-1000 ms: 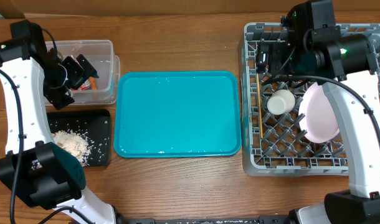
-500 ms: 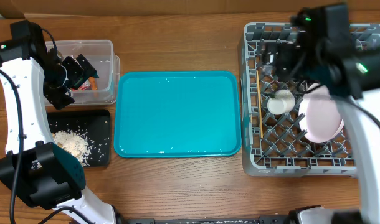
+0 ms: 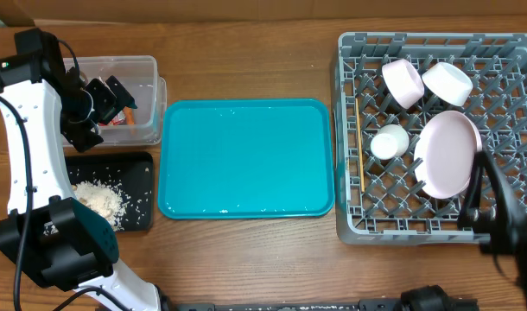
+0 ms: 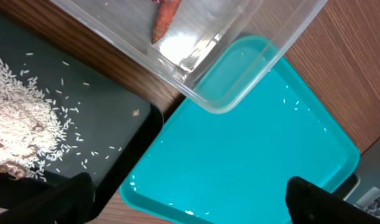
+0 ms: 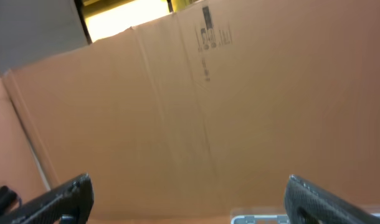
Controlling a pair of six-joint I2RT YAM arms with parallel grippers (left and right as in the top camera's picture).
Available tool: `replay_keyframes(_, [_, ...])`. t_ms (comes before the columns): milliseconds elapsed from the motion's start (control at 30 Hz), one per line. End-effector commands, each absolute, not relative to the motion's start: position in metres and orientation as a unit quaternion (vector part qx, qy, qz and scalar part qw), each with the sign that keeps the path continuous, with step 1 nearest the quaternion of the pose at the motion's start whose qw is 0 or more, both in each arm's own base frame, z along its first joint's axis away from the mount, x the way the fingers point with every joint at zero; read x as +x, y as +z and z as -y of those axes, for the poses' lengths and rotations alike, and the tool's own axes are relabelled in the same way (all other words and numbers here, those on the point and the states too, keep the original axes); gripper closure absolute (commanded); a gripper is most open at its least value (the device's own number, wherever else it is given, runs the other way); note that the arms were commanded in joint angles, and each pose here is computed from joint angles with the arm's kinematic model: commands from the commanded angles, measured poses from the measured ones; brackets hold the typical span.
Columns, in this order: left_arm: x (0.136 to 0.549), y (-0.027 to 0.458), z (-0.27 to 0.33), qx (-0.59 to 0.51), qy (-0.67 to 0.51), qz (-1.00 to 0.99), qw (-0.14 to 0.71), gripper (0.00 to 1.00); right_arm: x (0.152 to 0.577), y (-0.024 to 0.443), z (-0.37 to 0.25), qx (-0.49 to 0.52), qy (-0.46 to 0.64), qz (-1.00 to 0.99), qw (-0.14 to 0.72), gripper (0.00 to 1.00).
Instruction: Sort waste into correct bins and load items into the dishwasher
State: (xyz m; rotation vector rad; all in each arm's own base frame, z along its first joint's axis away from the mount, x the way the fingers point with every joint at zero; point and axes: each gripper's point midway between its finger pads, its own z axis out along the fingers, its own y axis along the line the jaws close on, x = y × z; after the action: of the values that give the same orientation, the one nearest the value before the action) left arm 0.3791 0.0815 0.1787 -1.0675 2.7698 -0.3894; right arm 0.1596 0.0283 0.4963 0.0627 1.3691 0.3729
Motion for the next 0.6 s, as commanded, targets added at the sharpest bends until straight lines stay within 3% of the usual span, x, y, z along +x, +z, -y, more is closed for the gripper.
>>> replay_keyframes(0, [0.38, 0.193, -0.081, -0.341, -0.129, -0.926, 0.095, 0.0, 0.153, 0.444, -0.026, 0.037, 0.181, -0.609, 0.772, 0.0])
replay_keyframes(567, [0.38, 0.193, -0.081, -0.341, -0.129, -0.926, 0.095, 0.0, 0.222, 0.282, -0.031, 0.064, 0.185, -0.607, 0.77, 0.0])
